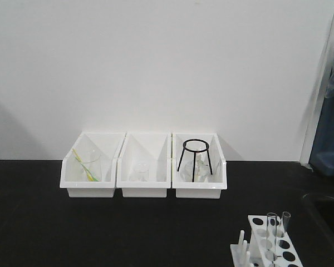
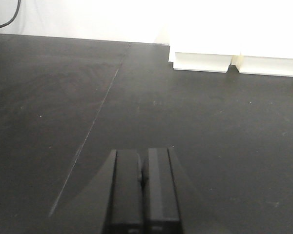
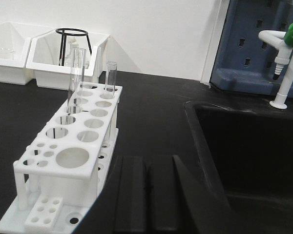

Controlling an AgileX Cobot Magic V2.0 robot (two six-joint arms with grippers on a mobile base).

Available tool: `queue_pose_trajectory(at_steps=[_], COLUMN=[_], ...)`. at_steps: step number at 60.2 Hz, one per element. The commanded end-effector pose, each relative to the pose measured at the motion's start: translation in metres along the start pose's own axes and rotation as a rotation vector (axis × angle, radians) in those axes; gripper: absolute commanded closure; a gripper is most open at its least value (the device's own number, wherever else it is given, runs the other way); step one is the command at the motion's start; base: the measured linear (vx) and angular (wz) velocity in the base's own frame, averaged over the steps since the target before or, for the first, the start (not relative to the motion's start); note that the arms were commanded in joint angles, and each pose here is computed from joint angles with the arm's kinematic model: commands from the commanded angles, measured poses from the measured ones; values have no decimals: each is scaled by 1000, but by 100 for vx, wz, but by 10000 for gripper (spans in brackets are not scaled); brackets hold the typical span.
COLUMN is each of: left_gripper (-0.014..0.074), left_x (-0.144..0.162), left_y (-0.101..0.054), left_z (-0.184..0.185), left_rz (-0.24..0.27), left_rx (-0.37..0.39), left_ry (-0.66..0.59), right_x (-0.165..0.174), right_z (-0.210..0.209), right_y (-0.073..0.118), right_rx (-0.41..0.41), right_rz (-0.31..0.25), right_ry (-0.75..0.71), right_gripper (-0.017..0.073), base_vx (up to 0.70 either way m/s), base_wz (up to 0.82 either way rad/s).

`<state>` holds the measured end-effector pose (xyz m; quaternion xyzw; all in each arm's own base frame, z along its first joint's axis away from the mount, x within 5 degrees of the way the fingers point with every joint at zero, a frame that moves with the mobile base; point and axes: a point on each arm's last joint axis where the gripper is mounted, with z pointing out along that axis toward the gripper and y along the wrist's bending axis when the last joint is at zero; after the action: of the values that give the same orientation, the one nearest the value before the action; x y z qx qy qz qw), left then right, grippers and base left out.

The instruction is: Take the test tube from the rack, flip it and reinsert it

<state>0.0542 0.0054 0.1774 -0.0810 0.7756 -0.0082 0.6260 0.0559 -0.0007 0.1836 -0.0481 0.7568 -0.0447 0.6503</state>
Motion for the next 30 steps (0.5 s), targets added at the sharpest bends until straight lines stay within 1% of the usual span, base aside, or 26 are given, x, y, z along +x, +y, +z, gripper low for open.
queue_pose_trajectory(at_steps=[1, 30], left_gripper=[600, 600], left_x=[-8, -8], left_y=[-2, -2], left_z=[-1, -1], left_rz=[-3, -3], left_rx=[23, 23], left_ry=[-96, -96], right_x=[-8, -8], right_z=[-1, -1], right_y=[-1, -1], right_rx=[15, 15], right_rz=[-13, -13], right_ry=[-94, -94], right_gripper=[571, 571], base_vx=[0, 0], base_wz=[0, 0])
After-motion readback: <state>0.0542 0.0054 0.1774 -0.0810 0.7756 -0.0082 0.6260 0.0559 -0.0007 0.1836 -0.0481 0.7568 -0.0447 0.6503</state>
